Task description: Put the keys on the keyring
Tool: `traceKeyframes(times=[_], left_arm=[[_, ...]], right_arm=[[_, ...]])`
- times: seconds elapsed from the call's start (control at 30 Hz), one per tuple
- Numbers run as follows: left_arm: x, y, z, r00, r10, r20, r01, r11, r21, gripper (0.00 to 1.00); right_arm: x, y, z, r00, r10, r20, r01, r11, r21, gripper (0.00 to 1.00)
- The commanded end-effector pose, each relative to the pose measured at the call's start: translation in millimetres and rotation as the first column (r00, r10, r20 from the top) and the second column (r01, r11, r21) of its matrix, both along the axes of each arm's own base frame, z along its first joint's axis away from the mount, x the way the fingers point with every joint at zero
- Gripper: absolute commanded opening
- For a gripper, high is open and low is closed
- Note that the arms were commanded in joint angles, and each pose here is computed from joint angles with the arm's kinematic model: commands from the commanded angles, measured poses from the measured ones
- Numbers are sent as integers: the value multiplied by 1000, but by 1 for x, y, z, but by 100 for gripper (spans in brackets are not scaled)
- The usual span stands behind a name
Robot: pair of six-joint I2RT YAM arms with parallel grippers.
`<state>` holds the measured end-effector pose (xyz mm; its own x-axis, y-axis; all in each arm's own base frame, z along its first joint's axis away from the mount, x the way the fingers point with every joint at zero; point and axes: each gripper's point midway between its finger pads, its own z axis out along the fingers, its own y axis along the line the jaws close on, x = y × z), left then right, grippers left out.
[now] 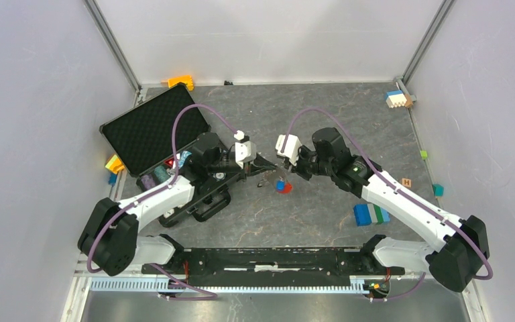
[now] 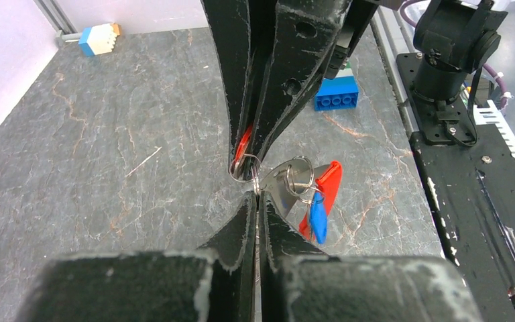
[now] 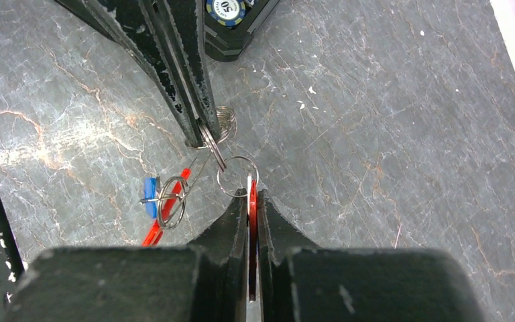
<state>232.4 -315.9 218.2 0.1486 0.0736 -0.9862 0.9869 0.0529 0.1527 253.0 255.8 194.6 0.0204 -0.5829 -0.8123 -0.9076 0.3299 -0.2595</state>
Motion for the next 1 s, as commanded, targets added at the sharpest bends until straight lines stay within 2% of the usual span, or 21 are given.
traceKeyframes(times=[0.0,0.6,0.97], left_arm=[[-4,0,26,998,-24,55,28,998,-61,2],[0,8,26,998,3,62,3,996,-85,2],[0,3,20,999,-27,40,29,997,-65,2]], right_arm=[[-1,2,3,999,28,19,-29,1000,8,0],[4,-8,30,995,-14,96,13,1000,13,0],[2,2,35,998,41,57,-41,999,3,0]])
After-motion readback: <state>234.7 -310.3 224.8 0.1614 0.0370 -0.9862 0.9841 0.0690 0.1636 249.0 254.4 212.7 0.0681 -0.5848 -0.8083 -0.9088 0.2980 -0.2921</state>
